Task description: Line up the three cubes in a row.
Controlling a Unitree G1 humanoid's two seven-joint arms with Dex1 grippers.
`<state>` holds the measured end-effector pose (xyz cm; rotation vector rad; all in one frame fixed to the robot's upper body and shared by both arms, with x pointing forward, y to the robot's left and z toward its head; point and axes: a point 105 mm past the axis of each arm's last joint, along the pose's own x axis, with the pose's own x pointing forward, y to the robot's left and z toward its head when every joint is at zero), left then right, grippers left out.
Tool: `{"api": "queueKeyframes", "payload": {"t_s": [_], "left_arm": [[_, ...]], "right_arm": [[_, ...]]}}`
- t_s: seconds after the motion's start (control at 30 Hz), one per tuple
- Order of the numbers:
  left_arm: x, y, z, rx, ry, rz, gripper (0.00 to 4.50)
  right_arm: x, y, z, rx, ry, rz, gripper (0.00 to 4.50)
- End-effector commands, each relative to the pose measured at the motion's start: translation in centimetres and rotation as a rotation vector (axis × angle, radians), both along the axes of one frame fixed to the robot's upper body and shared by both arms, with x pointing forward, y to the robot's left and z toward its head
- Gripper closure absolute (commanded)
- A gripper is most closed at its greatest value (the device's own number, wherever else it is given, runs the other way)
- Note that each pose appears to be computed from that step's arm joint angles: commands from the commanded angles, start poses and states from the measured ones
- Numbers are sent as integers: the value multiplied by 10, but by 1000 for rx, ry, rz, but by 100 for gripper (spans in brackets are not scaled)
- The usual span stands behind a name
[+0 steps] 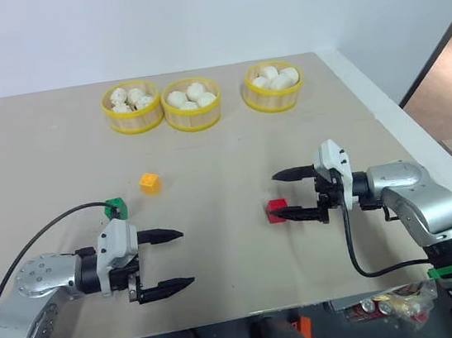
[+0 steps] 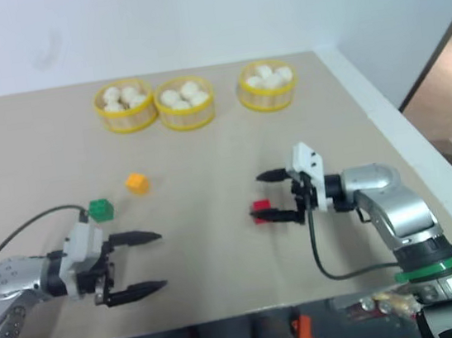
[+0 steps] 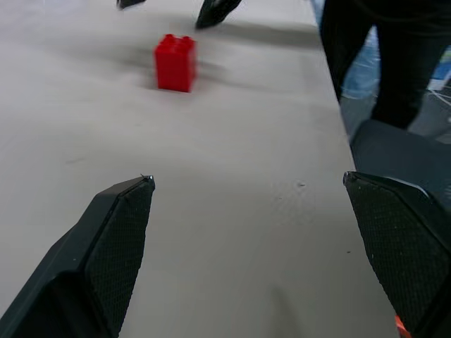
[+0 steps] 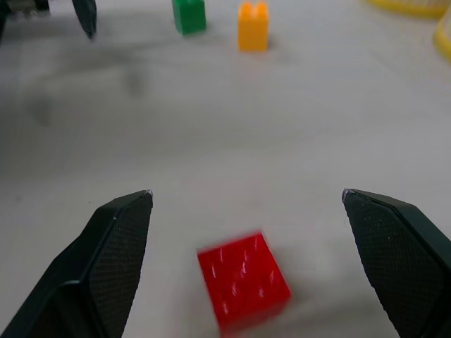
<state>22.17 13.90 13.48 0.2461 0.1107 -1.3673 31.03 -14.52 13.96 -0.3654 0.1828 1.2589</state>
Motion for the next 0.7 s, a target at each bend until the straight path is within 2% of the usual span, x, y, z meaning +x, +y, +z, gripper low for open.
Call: {"api": "queueKeyframes", "payload": {"t_s": [0.03,0.2,0.33,0.5,0.63,0.67,0.7], "left_arm": [[-1,1,0,8,-36,-5,4],[1,2,-2,10,-51,19,4],[1,0,-3,4,-55,24,4],[2,0,-3,-6,-61,47,0],[2,-1,-3,-15,-62,61,0],[2,-1,-3,-17,-60,63,0],[2,-2,-3,-18,-58,65,0]], "right_arm": [[0,-3,-5,-28,-22,35,0],[3,-3,-16,-31,-10,35,0],[12,0,-14,0,-14,12,0],[14,1,-21,-12,-13,18,151],[18,-1,-23,-7,-30,-5,297],[19,0,-23,-1,-34,-7,323],[17,1,-22,-3,-35,4,323]]}}
